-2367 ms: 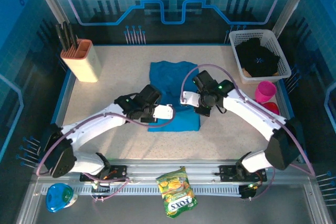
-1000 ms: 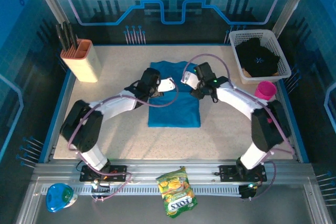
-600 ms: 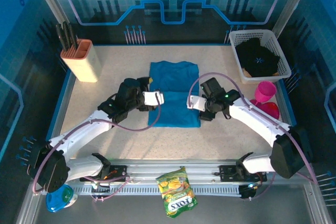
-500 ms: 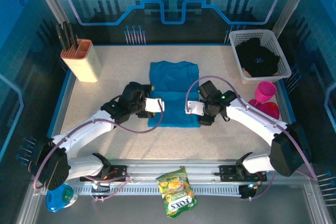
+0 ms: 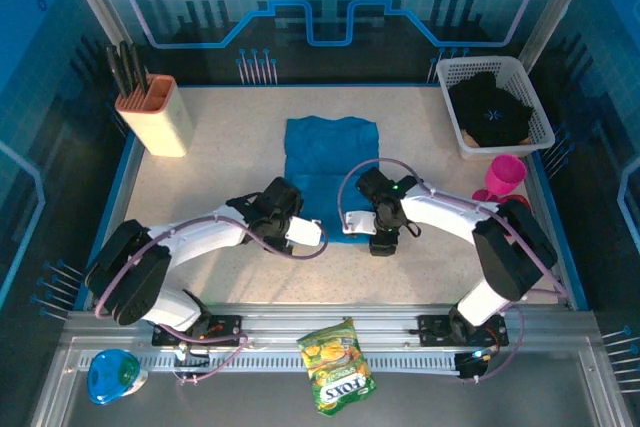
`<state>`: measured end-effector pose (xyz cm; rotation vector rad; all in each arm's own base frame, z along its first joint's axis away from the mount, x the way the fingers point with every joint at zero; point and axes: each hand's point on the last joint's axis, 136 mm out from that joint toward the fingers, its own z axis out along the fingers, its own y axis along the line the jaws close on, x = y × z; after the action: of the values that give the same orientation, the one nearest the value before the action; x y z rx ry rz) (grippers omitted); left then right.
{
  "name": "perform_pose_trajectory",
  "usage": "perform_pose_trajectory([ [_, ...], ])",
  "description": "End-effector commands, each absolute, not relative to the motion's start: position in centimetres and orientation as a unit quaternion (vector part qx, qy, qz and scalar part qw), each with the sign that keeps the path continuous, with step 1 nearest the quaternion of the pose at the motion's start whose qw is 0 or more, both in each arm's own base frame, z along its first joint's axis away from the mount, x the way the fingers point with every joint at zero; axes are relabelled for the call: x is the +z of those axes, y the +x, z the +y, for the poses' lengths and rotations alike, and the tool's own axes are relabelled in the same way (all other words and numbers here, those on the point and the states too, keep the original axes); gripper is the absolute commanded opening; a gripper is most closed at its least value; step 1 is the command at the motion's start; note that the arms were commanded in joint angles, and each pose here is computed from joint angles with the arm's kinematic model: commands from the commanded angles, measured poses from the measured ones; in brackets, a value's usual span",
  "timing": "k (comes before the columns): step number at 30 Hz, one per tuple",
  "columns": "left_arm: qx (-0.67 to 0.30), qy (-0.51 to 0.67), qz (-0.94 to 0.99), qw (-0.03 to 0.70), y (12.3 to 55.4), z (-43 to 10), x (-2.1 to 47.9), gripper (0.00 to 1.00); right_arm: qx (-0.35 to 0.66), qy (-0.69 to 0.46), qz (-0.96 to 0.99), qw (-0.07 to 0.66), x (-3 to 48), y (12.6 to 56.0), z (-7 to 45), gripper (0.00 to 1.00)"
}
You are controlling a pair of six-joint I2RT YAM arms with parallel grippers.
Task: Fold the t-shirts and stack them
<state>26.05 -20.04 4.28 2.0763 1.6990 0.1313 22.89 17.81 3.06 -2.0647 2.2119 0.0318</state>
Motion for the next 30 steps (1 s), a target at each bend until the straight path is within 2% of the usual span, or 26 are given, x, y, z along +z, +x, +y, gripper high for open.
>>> perform_pose_trajectory([
  [1, 0.023, 0.768, 0.61, 0.194, 25.1, -20.2, 3.1, 0.91, 0.024, -0.686, 0.726, 0.055, 2.6, 23.2, 18.9, 0.63],
  [8, 0.016, 0.774, 0.616, 0.147, 25.3, -19.8, 1.0, 0.85, 0.022, -0.684, 0.728, 0.042, 1.3, 23.9, 19.0, 0.58],
  [14, 0.043, 0.77, 0.626, 0.115, 26.9, -19.2, -0.7, 0.65, 0.025, -0.68, 0.732, 0.036, 0.7, 24.3, 18.8, 0.49],
  [18, 0.059, 0.769, 0.629, 0.1, 28.0, -19.0, -1.6, 0.5, 0.031, -0.679, 0.732, 0.038, 0.6, 24.4, 18.7, 0.36],
  [24, 0.081, 0.764, 0.632, 0.098, 29.5, -18.7, -2.0, 0.07, 0.05, -0.683, 0.727, 0.043, 1.0, 24.1, 19.0, 0.13],
  [25, 0.084, 0.764, 0.632, 0.098, 29.6, -18.6, -2.1, 0.03, 0.053, -0.683, 0.727, 0.043, 1.1, 24.0, 19.0, 0.1],
  [27, 0.089, 0.764, 0.631, 0.097, 29.7, -18.5, -2.0, 0.0, 0.059, -0.686, 0.724, 0.045, 1.5, 23.7, 19.1, 0.0],
  [30, 0.09, 0.763, 0.632, 0.101, 29.5, -18.3, -1.4, 0.0, 0.067, -0.686, 0.722, 0.051, 2.3, 23.4, 19.1, 0.0],
])
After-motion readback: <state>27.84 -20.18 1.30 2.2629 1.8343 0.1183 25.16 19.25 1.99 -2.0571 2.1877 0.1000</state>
